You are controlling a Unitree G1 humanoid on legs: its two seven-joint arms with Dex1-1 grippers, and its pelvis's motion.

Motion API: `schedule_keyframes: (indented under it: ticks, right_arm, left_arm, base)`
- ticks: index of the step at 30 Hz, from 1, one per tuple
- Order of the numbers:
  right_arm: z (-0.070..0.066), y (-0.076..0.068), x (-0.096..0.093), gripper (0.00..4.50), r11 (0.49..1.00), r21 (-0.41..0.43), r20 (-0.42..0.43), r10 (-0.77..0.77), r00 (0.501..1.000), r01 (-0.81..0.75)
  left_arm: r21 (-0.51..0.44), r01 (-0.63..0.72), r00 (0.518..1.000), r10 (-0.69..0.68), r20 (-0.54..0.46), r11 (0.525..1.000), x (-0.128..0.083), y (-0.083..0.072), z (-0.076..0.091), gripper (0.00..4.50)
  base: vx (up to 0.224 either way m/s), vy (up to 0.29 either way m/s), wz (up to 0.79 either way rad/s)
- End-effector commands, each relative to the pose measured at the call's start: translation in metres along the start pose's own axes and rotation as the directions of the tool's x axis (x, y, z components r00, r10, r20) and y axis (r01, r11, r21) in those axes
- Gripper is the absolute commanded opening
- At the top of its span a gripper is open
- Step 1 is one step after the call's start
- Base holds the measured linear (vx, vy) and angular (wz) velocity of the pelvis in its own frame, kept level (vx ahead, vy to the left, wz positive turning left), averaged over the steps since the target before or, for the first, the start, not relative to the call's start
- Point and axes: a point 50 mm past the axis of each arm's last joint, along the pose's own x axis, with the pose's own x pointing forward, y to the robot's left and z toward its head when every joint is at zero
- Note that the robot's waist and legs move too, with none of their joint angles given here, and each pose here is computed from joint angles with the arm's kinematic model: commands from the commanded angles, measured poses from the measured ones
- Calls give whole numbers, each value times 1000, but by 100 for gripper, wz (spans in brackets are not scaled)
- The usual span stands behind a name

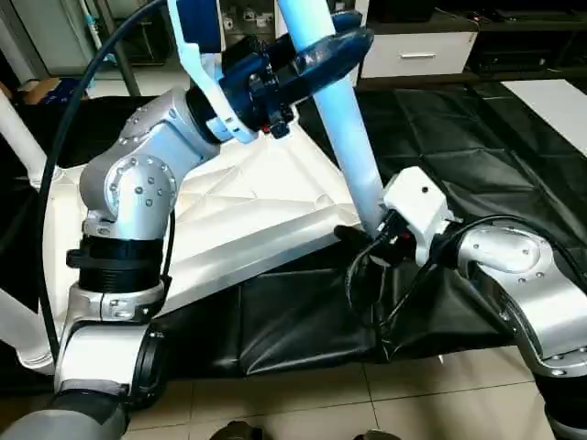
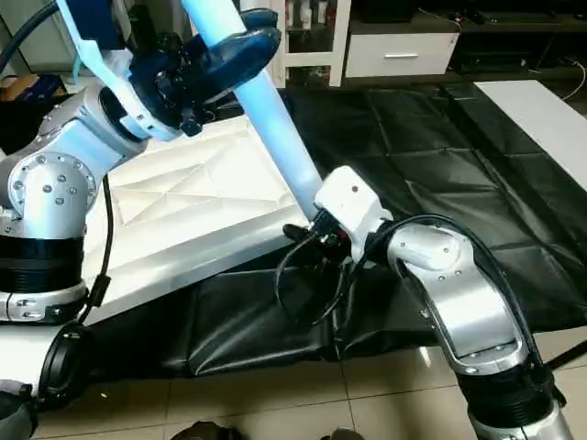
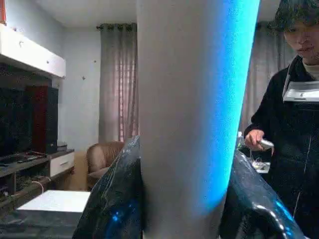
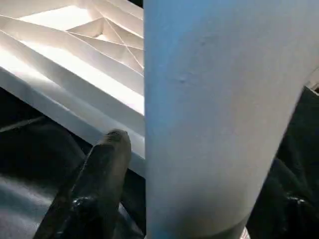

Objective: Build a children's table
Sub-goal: Insert table leg to table base

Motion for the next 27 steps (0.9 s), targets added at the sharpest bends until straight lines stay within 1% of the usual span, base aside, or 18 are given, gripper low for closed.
schedule_keyframes:
  ticks: [1, 3, 5, 12, 18, 19, 20, 21, 22, 24, 25, 27]
  right_arm:
    - [3, 3, 1, 267, 1000, 2, 11, 20, 1000, -20]
    - [3, 3, 1, 263, 1000, 2, 11, 20, 1000, -20]
    - [3, 3, 1, 236, 1000, 3, 12, 20, 1000, -20]
    - [3, 4, 1, 185, 1000, 8, 14, 23, 1000, -23]
    - [3, 3, 2, 183, 1000, 9, 16, 18, 1000, -18]
    - [3, 3, 2, 183, 1000, 12, 19, 11, 1000, -11]
    - [3, 2, 2, 182, 1000, 13, 20, 6, 1000, -6]
    - [2, 2, 2, 182, 1000, 16, 22, -3, 1000, 2]
    - [2, -1, 2, 182, 999, 20, 25, -26, 999, 26]
    - [3, -11, 0, 182, 993, 39, 41, -111, 993, 110]
    - [3, -22, -3, 182, 978, 55, 52, -203, 978, 200]
    - [2, -29, -6, 182, 965, 71, 58, -257, 965, 253]
  left_arm:
    - [14, 2, 1000, -2, -11, 1000, 0, -1, -2, 154]
    - [13, 4, 1000, -4, -13, 1000, 0, -1, -2, 154]
    - [13, 6, 1000, -6, -14, 1000, 0, -1, -2, 154]
    - [11, 16, 1000, -16, -22, 1000, -1, -2, -2, 154]
    - [18, 4, 1000, -4, -23, 1000, -2, 0, -3, 154]
    - [-4, -6, 1000, 6, -14, 1000, -3, 1, -4, 154]
    - [-23, -5, 1000, 5, -8, 1000, -4, 1, -4, 210]
    - [-16, -31, 999, 31, -13, 999, -5, 3, -5, 224]
    - [-11, -65, 998, 65, -14, 998, -8, 6, -6, 224]
    - [-9, -115, 993, 115, -24, 993, -13, 11, -9, 230]
    - [-16, -151, 988, 150, -39, 988, -21, 15, -14, 244]
    - [-19, -176, 984, 175, -43, 984, -26, 16, -17, 267]
  base:
    - [0, 0, 0]
    - [0, 0, 0]
    - [0, 0, 0]
    - [0, 0, 0]
    - [0, 0, 0]
    - [0, 0, 0]
    - [0, 0, 0]
    - [0, 0, 0]
    - [0, 0, 0]
    - [0, 0, 0]
    - [0, 0, 0]
    - [0, 0, 0]
